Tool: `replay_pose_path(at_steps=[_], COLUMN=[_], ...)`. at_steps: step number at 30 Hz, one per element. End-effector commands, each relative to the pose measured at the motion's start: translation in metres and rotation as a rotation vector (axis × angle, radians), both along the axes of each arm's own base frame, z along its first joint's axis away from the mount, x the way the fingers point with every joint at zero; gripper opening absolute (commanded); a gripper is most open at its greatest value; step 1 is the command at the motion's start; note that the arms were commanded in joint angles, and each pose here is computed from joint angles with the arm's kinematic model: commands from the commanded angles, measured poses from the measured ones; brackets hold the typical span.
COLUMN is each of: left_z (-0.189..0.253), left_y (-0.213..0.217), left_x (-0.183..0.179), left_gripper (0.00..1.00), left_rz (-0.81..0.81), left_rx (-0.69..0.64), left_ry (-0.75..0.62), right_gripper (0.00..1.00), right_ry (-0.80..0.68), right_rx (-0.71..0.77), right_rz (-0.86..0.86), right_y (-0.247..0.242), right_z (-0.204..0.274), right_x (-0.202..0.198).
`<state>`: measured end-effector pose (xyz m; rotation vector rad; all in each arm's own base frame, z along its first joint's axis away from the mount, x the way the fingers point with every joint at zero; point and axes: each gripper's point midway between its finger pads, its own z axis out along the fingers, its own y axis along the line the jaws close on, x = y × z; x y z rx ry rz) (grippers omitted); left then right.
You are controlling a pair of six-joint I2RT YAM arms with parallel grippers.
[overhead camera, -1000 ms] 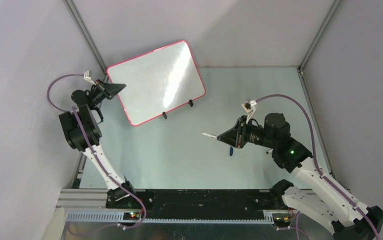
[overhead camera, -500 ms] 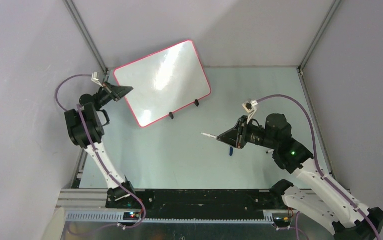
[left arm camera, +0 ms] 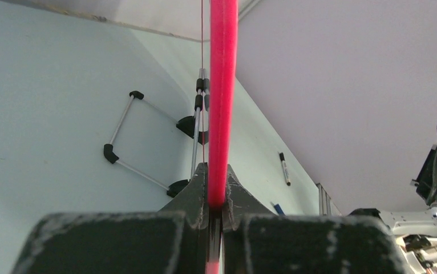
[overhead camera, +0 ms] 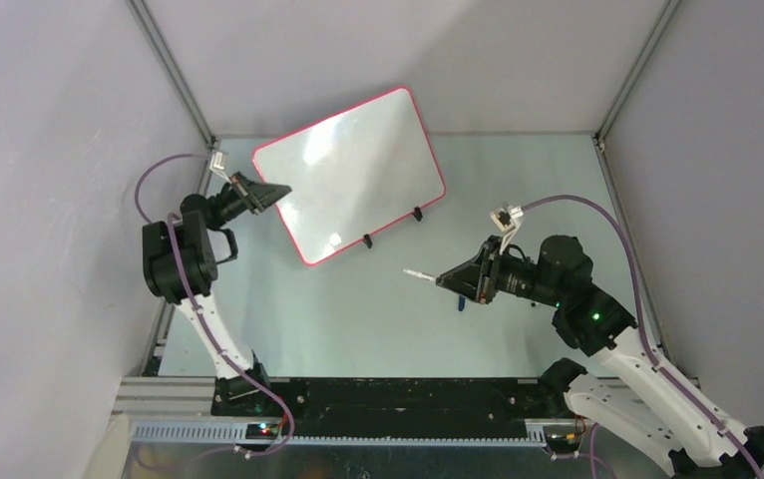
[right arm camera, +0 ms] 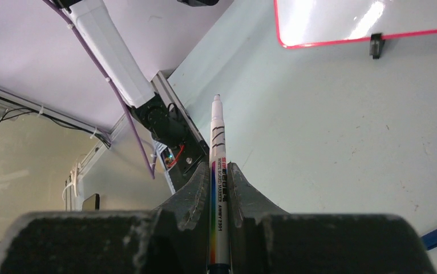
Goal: Write a sentence on the whiteboard
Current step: Move the whiteboard to the center of the board.
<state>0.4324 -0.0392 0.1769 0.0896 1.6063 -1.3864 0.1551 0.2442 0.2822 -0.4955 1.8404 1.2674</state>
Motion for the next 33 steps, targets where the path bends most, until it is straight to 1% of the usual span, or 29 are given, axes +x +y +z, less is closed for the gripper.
replay_pose_path(at_steps=[1,11,14,15,17,20,23,26,28,29,30,31,33], left_z=[0.016,0.017,0.014,0.016,0.009,0.001,-0.007,-0.005,-0.003,-0.003,-0.001,0.0,0.002], left_y=[-0.038,-0.073,-0.083,-0.087,-0.095,-0.099,-0.104,-0.105,-0.105,-0.105,-0.104,-0.104,-0.103], left_x=[-0.038,-0.07,-0.085,-0.088,-0.099,-0.105,-0.115,-0.122,-0.124,-0.124,-0.122,-0.122,-0.119], left_gripper=[0.0,0.0,0.0,0.0,0.0,0.0,0.0,0.0,0.13,0.3,0.36,0.51,0.7], left_rz=[-0.159,-0.178,-0.177,-0.174,-0.166,-0.126,-0.127,-0.112,-0.109,-0.104,-0.093,-0.089,-0.071], left_rx=[0.067,0.07,0.068,0.074,0.072,0.07,0.075,0.084,0.085,0.083,0.079,0.075,0.07], left_ry=[-0.065,-0.097,-0.095,-0.115,-0.106,-0.101,-0.092,-0.116,-0.121,-0.12,-0.121,-0.118,-0.121], right_gripper=[0.0,0.0,0.0,0.0,0.0,0.0,0.0,0.0,0.0,0.0,0.0,0.0,0.0], right_ry=[-0.056,-0.059,-0.064,-0.064,-0.062,-0.061,-0.065,-0.066,-0.069,-0.069,-0.068,-0.07,-0.069], right_rx=[0.051,0.071,0.077,0.079,0.081,0.08,0.081,0.082,0.084,0.083,0.081,0.078,0.069], right_rz=[-0.024,-0.046,-0.057,-0.058,-0.062,-0.072,-0.081,-0.086,-0.086,-0.086,-0.089,-0.09,-0.108], right_y=[-0.006,-0.017,-0.021,-0.022,-0.024,-0.027,-0.029,-0.03,-0.03,-0.03,-0.03,-0.03,-0.032], right_z=[0.029,0.036,0.038,0.039,0.039,0.038,0.039,0.039,0.04,0.04,0.039,0.039,0.037], right_x=[-0.005,-0.017,-0.02,-0.021,-0.024,-0.026,-0.026,-0.026,-0.026,-0.027,-0.026,-0.026,-0.023])
